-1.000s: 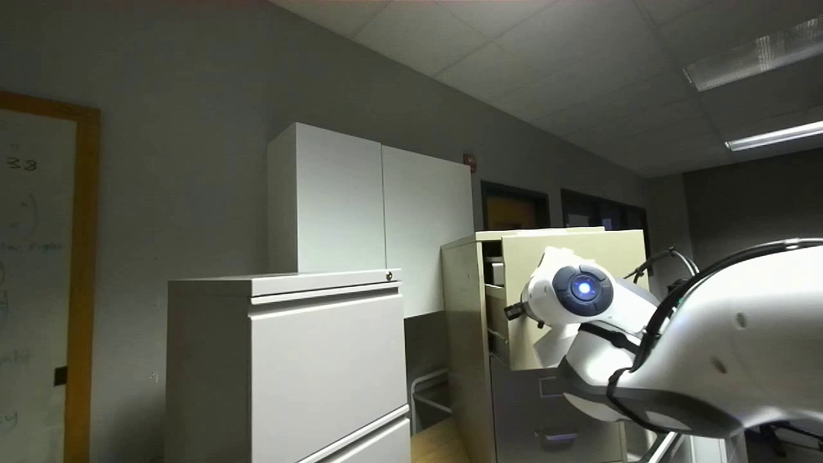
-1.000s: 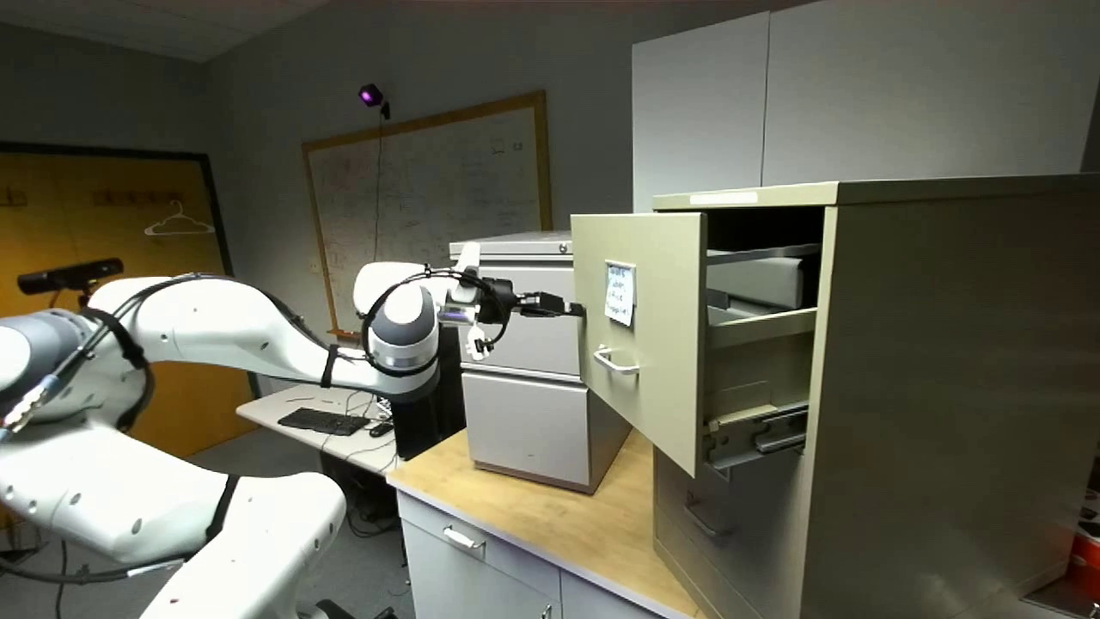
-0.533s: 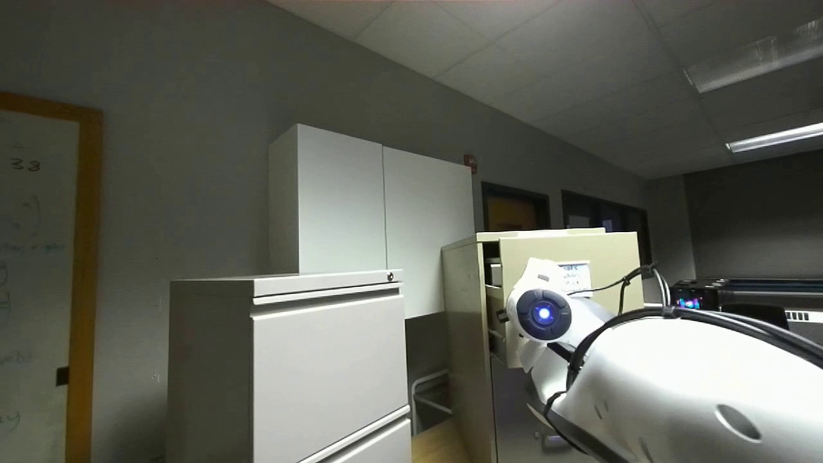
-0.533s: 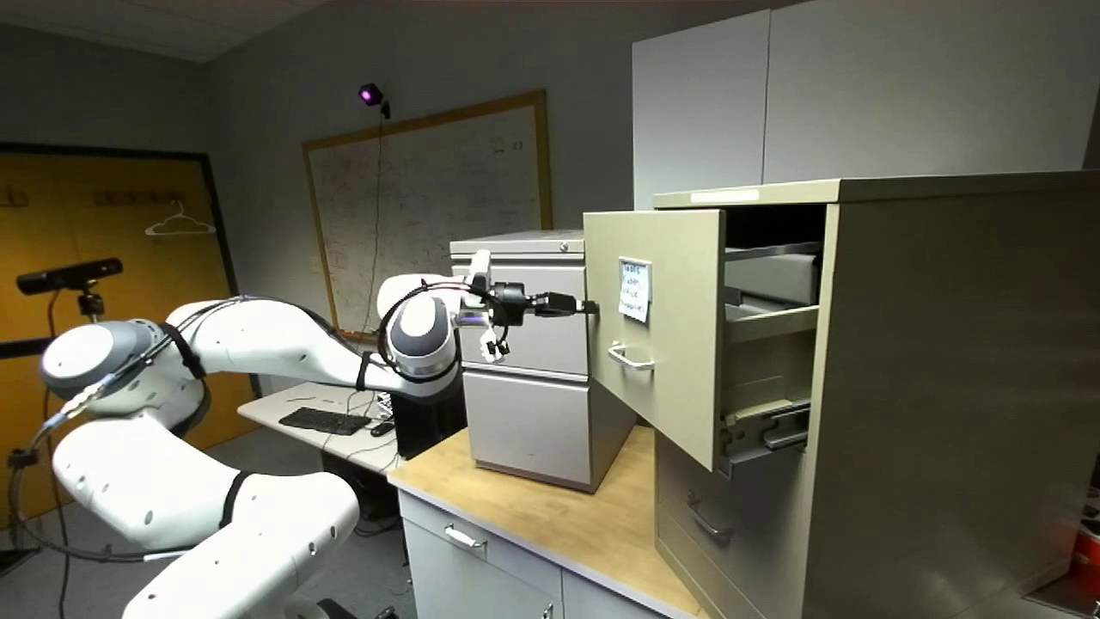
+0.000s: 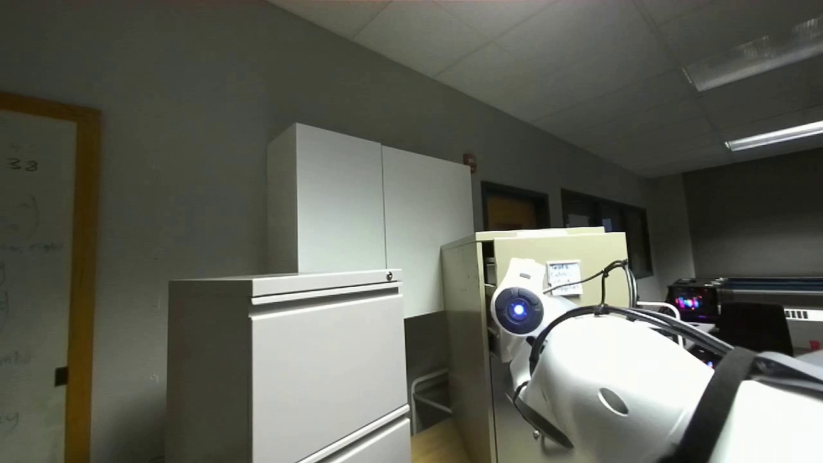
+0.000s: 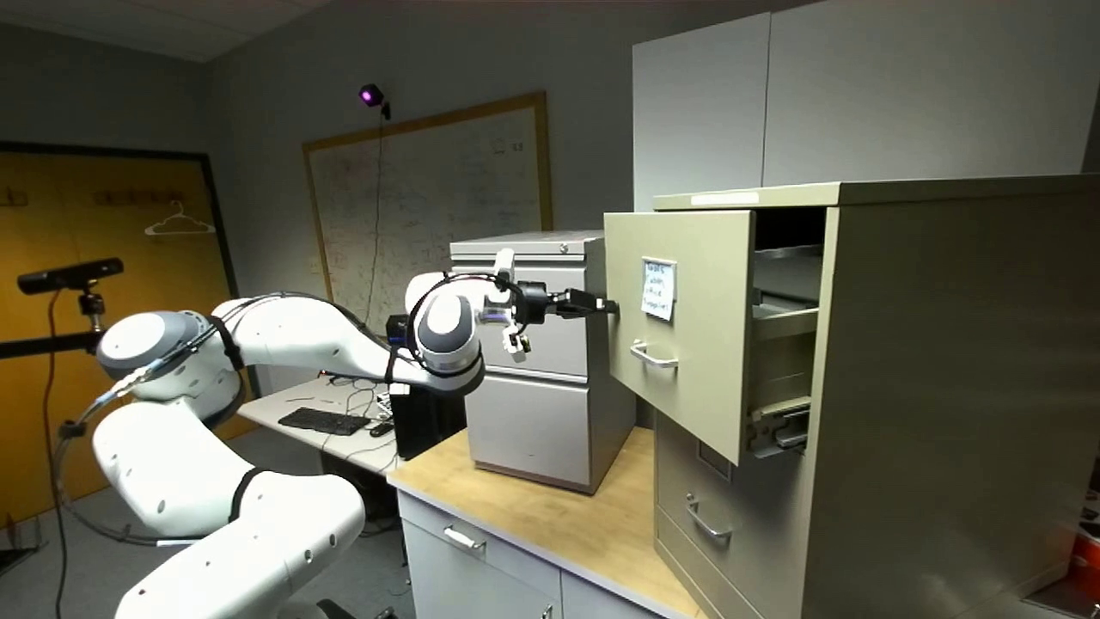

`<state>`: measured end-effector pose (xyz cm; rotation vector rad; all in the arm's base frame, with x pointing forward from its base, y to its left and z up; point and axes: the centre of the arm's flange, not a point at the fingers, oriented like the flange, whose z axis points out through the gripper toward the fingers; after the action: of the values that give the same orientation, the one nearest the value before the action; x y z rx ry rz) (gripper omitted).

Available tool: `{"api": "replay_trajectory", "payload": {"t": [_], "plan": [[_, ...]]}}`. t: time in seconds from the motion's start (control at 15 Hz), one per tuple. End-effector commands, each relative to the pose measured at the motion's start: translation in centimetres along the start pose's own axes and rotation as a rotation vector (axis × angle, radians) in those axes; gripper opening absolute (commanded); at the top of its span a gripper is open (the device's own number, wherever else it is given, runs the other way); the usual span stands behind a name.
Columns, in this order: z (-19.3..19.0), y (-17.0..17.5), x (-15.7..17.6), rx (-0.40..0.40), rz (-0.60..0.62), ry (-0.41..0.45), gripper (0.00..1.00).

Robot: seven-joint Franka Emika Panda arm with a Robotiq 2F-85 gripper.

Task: Close the top drawer of the cabinet to the right.

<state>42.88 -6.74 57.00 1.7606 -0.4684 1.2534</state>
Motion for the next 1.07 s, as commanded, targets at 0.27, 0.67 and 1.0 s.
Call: {"api": "replay_trajectory", "payload": {"t": [0.27,0.67,1.0], "plan": [[8.1,-3.9,2.0,0.069,-0.094,-0.143,0.07],[11.7,-6.3,3.0,0.074,-0.118,-0.24,0.07],[14.4,-7.7,4.0,0.042,-0.126,-0.303,0.06]]}}
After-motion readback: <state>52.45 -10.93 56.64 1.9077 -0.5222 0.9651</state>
